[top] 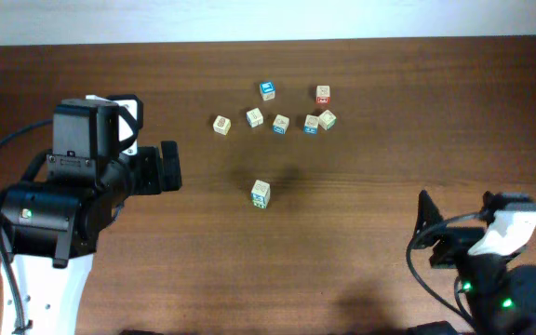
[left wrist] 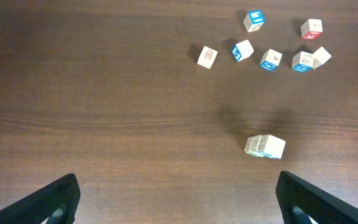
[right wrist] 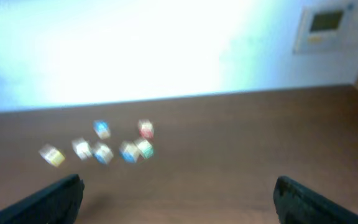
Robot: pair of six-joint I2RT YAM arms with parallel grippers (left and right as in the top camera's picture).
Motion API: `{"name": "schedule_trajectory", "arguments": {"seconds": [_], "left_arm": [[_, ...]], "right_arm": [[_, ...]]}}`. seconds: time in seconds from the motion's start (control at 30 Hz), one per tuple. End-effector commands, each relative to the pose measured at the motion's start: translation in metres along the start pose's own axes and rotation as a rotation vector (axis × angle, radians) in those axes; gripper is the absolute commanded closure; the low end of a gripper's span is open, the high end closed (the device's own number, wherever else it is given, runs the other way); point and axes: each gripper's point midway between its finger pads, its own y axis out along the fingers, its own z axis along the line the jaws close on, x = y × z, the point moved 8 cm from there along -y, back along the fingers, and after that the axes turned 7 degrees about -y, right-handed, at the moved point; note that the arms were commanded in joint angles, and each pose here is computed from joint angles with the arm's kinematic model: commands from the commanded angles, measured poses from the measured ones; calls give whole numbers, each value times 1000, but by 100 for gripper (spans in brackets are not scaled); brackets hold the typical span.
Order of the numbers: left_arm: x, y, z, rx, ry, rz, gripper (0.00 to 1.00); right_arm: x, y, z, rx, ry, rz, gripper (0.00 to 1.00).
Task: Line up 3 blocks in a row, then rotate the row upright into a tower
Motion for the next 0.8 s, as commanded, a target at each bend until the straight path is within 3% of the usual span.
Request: {"name": "schedule_trajectory", "arguments": {"seconds": [0.0, 0.17, 0.27, 0.77], "left_arm": [[1, -5, 2, 9, 4, -21, 1], [1, -5, 2, 9, 4, -21, 1], [1, -5, 2, 9, 3, -21, 1], [1, -5, 2, 9, 3, -21, 1]], "right_arm": [[-55, 22, 0, 1, -84, -108, 2], [-113, 57, -4, -58, -69, -234, 2], [-140, 71, -3, -56, -70, -208, 2], [-148, 73, 0, -22, -75, -161, 2]]}}
